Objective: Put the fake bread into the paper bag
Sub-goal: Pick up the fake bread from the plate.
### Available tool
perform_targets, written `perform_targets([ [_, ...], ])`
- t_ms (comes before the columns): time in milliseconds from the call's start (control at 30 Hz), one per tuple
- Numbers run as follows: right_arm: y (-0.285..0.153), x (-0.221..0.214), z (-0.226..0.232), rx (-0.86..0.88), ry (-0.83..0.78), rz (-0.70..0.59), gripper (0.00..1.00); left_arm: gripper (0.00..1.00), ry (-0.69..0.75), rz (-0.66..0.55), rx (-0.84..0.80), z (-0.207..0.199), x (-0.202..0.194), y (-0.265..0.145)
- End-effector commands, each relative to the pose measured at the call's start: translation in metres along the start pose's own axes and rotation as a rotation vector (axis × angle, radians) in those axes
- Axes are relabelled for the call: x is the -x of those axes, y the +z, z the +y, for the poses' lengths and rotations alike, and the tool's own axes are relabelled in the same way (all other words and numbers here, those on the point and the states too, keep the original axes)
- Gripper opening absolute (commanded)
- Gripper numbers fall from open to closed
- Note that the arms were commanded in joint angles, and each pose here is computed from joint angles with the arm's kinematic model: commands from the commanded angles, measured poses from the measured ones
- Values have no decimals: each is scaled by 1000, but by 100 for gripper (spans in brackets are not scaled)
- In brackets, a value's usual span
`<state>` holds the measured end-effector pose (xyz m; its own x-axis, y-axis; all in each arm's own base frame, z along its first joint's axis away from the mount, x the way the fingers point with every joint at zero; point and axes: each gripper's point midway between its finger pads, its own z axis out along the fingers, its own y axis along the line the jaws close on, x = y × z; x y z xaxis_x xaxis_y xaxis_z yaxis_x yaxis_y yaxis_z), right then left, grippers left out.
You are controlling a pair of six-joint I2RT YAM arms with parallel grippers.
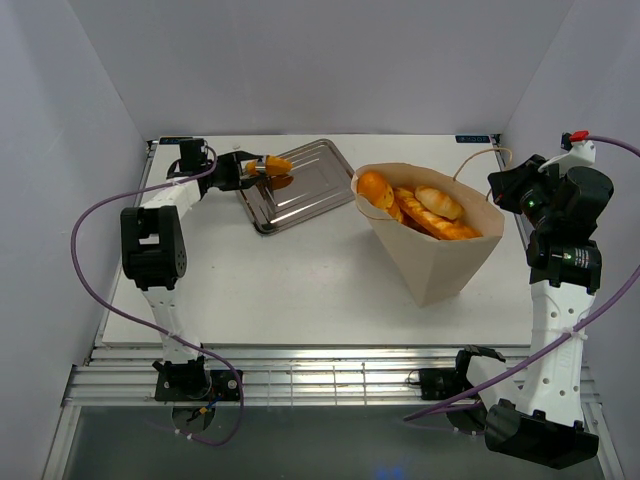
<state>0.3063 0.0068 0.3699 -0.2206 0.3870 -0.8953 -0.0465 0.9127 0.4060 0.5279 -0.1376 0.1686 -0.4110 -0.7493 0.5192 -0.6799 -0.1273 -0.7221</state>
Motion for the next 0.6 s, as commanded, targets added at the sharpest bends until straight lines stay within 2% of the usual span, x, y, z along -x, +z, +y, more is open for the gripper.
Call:
perform_targets([
  [0,-2,22,8,19,-38,-72,8,59,14,19,-30,-18,-8,-3],
  [267,-2,22,7,16,-39,-75,8,57,-3,37,-23,-17,-3,5],
  [400,-3,22,7,15,-39,-75,8,47,8,38,-30,-17,-6,2],
  [567,-3,21,8,21,-31,-73,8,21,26,46,-44,-14,-16,-9],
])
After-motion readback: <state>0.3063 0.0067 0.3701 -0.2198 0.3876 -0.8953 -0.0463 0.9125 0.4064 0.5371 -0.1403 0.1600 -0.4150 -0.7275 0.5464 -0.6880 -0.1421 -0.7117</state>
